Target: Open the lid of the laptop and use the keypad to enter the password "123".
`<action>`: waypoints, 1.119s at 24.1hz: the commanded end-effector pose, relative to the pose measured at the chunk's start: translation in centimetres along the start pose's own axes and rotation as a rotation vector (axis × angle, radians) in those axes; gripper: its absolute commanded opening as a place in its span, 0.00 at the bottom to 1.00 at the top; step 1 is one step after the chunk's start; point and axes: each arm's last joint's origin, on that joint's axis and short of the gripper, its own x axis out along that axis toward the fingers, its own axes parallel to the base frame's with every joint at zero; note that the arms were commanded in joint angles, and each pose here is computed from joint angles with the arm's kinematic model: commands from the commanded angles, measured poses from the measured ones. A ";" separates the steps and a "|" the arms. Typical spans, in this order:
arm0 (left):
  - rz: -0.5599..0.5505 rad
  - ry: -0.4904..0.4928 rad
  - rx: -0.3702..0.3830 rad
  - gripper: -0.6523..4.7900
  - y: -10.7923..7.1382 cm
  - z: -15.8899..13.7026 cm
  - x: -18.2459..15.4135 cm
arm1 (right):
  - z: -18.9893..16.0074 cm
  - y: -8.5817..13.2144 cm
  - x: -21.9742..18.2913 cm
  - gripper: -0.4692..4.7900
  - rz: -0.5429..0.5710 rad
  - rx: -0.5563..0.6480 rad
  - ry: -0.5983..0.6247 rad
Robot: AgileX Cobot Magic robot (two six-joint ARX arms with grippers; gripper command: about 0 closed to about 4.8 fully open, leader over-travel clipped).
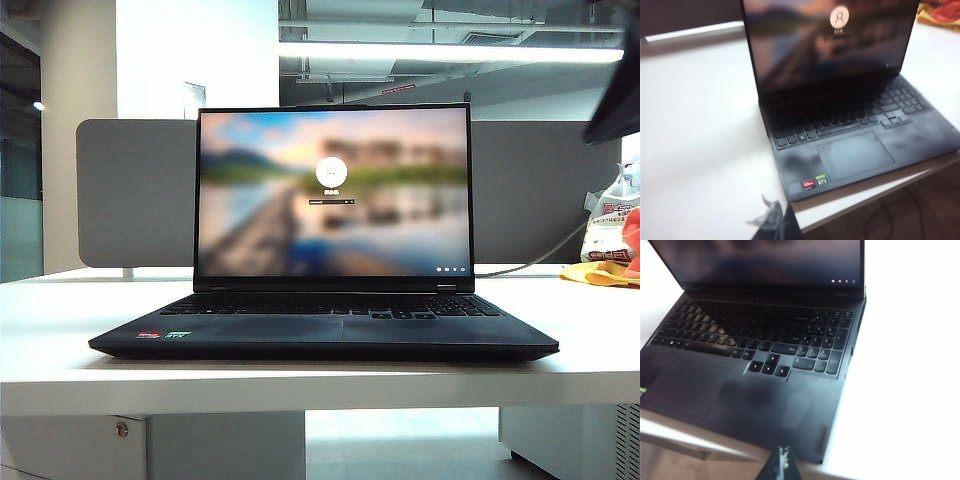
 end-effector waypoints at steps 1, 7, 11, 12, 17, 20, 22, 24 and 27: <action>-0.003 -0.018 -0.012 0.11 -0.4 -0.7 1.0 | -1.4 -0.3 -1.0 0.09 0.012 0.001 -0.038; 0.021 -0.026 -0.013 0.11 -0.5 -1.1 1.6 | -4.3 -1.1 -2.1 0.09 0.023 -0.002 -0.088; 0.018 -0.059 -0.028 0.11 -0.5 -0.8 1.6 | -5.2 -1.3 -2.6 0.09 0.036 -0.005 -0.123; 0.017 -0.059 -0.028 0.11 -0.5 -0.8 1.6 | -5.2 -1.3 -2.7 0.09 0.039 -0.006 -0.130; 0.015 -0.055 -0.026 0.11 -0.5 -0.9 1.6 | -5.2 -1.3 -3.5 0.09 0.054 -0.011 -0.180; 0.015 -0.055 -0.026 0.11 -0.5 -0.9 1.6 | -5.2 -1.2 -3.9 0.09 0.061 -0.012 -0.206; 0.015 -0.054 -0.026 0.11 -0.5 -0.9 1.6 | -5.1 -1.2 -4.1 0.09 0.065 -0.013 -0.219; 0.014 -0.055 -0.027 0.11 -0.5 -0.9 1.6 | -5.1 -1.2 -4.3 0.09 0.069 -0.014 -0.231; 0.015 -0.055 -0.027 0.11 -0.5 -0.9 1.6 | -5.1 -1.2 -4.5 0.09 0.072 -0.015 -0.244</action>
